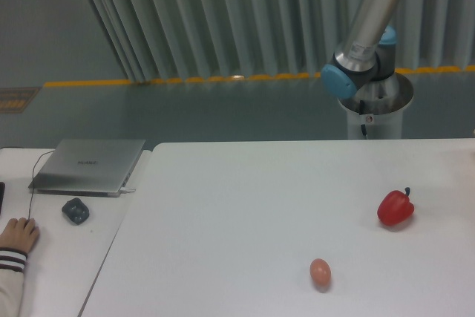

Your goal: Place the yellow pepper in a basket

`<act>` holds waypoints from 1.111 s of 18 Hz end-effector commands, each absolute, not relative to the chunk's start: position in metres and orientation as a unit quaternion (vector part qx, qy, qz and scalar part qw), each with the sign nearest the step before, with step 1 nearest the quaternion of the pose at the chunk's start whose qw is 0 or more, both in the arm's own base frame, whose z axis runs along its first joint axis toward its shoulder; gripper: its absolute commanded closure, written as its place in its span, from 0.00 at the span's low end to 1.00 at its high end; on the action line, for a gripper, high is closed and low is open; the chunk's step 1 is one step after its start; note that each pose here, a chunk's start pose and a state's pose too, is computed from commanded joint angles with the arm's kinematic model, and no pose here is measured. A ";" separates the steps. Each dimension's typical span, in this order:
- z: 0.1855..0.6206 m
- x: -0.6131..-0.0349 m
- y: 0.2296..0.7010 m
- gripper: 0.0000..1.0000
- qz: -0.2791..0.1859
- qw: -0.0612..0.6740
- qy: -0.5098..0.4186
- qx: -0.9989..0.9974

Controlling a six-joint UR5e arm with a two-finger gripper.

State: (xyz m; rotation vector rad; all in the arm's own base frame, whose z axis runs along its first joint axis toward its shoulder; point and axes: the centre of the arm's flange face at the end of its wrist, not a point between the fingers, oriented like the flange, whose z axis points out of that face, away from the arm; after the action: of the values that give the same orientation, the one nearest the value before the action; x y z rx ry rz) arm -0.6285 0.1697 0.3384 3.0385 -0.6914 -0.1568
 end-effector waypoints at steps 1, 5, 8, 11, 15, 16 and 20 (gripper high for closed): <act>0.341 -0.628 0.173 0.00 -0.053 0.012 -0.239 0.969; 0.344 -0.620 0.198 0.00 -0.058 -0.004 -0.263 0.963; 0.366 -0.599 0.227 0.00 -0.070 -0.005 -0.291 0.954; 0.376 -0.576 0.270 0.00 -0.065 -0.007 -0.327 0.943; 0.391 -0.540 0.329 0.00 -0.064 -0.017 -0.375 0.925; 0.391 -0.534 0.340 0.00 -0.058 -0.018 -0.384 0.921; 0.393 -0.501 0.389 0.00 -0.049 -0.021 -0.422 0.905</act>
State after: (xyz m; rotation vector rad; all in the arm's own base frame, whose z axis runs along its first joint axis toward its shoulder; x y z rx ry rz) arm -0.5008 0.3887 0.3934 2.8826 -1.3423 -0.1557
